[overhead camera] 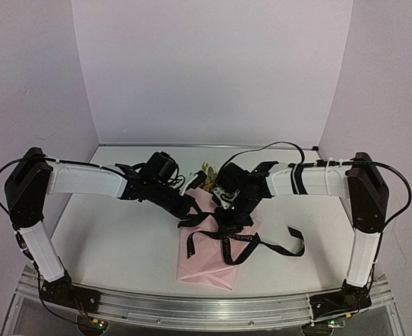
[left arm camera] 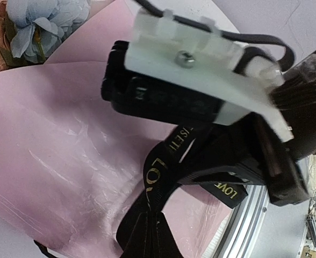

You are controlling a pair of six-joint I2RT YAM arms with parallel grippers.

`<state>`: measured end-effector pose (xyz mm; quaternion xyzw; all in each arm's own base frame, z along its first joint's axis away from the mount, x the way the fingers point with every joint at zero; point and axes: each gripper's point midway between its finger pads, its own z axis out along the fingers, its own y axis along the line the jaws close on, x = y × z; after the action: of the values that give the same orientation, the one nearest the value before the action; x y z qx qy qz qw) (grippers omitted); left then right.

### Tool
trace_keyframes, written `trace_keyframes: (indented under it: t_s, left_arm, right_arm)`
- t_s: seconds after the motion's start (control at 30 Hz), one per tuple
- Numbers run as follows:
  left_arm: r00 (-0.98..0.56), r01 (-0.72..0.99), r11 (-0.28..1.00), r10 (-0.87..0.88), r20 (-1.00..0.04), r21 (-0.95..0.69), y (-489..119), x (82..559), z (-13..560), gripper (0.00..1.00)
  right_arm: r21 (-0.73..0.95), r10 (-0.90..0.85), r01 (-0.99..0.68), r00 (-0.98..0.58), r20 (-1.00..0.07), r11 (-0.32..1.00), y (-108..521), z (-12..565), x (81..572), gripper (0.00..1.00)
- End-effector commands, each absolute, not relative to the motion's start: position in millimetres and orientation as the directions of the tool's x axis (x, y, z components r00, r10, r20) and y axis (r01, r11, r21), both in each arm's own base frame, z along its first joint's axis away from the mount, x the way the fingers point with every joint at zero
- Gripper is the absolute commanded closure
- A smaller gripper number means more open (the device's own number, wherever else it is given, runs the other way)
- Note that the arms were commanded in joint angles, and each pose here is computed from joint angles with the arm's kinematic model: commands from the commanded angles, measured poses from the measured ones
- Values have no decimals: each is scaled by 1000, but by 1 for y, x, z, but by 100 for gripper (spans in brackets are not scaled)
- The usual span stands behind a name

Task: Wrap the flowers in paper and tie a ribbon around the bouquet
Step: Place the right side of the ribbon on the folded bouquet.

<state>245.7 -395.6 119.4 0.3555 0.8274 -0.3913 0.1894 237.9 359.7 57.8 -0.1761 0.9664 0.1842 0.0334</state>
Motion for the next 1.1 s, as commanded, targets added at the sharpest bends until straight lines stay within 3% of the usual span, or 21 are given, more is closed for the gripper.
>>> trace_keyframes:
  t_s: [0.0, 0.1, 0.43, 0.6, 0.8, 0.93, 1.07]
  left_arm:
    - [-634, 773, 366, 419, -650, -518, -401, 242, 157, 100]
    - [-641, 767, 356, 431, -635, -533, -399, 236, 153, 100]
    - [-696, 715, 387, 463, -549, -582, -391, 224, 118, 100]
    - [-708, 704, 398, 460, -535, -589, -391, 224, 113, 100]
    - [-718, 694, 413, 459, -523, -590, -397, 232, 108, 97]
    - [-734, 678, 434, 442, -516, -593, -402, 240, 104, 89]
    - [-745, 667, 447, 421, -517, -596, -405, 245, 102, 79]
  right_arm:
    - [133, -278, -319, -926, -255, 939, 337, 54, 278, 100]
    - [42, -252, -281, -908, -336, 959, 325, 60, 296, 100]
    - [13, -141, -170, -853, -502, 985, 308, 81, 319, 100]
    - [20, -137, -171, -847, -513, 985, 304, 82, 315, 100]
    - [171, -142, -238, -887, -440, 956, 342, 76, 302, 100]
    - [235, -144, -255, -903, -404, 938, 360, 70, 293, 100]
    - [259, -136, -254, -907, -399, 932, 358, 73, 287, 79]
